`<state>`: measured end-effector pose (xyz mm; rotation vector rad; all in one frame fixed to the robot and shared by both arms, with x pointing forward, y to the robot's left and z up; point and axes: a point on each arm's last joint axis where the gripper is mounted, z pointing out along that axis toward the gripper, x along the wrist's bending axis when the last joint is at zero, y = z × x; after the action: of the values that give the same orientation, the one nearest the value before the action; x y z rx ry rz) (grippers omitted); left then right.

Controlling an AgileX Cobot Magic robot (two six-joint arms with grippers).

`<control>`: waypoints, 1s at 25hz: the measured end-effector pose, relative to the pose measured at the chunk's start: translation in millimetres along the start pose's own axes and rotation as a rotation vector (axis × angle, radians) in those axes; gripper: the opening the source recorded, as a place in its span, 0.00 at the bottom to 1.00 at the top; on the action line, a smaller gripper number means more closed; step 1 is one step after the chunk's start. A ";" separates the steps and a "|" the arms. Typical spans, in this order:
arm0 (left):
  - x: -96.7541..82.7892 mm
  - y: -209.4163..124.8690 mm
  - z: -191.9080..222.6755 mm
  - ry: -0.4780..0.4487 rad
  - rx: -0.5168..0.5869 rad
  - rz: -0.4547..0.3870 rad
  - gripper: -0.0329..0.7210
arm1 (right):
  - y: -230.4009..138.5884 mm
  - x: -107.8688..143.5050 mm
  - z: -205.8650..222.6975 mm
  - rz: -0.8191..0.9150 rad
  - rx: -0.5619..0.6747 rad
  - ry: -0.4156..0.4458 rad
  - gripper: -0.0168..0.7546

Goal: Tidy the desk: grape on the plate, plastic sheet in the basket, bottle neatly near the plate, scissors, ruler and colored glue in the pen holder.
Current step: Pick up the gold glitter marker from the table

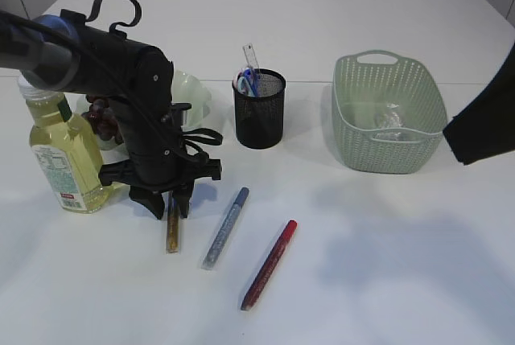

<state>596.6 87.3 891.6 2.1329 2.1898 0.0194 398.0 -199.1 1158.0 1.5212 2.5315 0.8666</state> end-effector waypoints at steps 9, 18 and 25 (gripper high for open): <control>-0.7 1.1 0.0 -0.008 -0.012 0.000 0.40 | 0.0 0.0 0.0 0.000 0.000 0.000 0.58; -0.7 1.2 0.0 -0.008 -0.013 0.000 0.39 | 0.0 0.0 0.0 0.000 0.000 0.000 0.58; -0.8 1.3 0.0 -0.009 -0.014 0.000 0.36 | 0.0 0.0 0.0 0.000 0.000 0.000 0.58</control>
<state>597.9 86.6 891.8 2.1210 2.1787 0.0254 398.0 -199.1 1158.0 1.5212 2.5315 0.8666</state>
